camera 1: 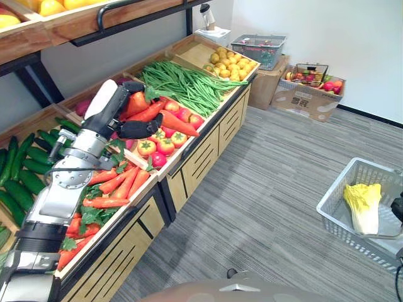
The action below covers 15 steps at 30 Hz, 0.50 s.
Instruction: Pick vegetable in the basket
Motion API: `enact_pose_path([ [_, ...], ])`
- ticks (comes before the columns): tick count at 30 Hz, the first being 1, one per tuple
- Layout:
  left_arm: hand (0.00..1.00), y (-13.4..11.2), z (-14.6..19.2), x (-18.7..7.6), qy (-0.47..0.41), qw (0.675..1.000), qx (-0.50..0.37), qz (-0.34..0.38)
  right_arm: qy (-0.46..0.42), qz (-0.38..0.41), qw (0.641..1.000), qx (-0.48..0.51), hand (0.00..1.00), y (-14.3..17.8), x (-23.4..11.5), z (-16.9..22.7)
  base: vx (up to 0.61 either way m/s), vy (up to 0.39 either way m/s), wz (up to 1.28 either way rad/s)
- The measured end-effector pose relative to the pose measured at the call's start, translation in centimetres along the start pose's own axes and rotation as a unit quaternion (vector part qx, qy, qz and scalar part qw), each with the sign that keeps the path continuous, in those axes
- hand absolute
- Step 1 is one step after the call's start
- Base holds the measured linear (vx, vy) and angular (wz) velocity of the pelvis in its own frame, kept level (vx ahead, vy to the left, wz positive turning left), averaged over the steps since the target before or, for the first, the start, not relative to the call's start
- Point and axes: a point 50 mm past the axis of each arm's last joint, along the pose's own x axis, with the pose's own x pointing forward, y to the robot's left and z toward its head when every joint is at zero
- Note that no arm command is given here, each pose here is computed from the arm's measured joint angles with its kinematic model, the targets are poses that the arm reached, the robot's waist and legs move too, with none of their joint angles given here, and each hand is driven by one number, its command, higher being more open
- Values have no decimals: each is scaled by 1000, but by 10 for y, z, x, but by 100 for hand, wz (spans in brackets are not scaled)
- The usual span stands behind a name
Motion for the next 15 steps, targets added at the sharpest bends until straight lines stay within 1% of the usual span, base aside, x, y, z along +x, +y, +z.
enact_pose_path([
  [2,0,-7,7,7,-17,1000,-13,-2,-36,15,999,-9,0,2,3,19,-9,-7,-9],
  [7,0,-25,19,10,-43,998,-38,-26,-112,70,990,-47,0,15,8,62,-28,-14,-13],
  [8,0,-31,22,11,-49,997,-42,-40,-134,88,985,-56,0,20,7,74,-27,-16,-5],
  [10,0,-36,23,11,-52,996,-46,-50,-153,107,980,-67,0,26,7,84,-15,-10,-2],
  [15,0,-44,26,12,-56,995,-60,-61,-196,189,958,-94,0,54,0,104,0,0,0],
])
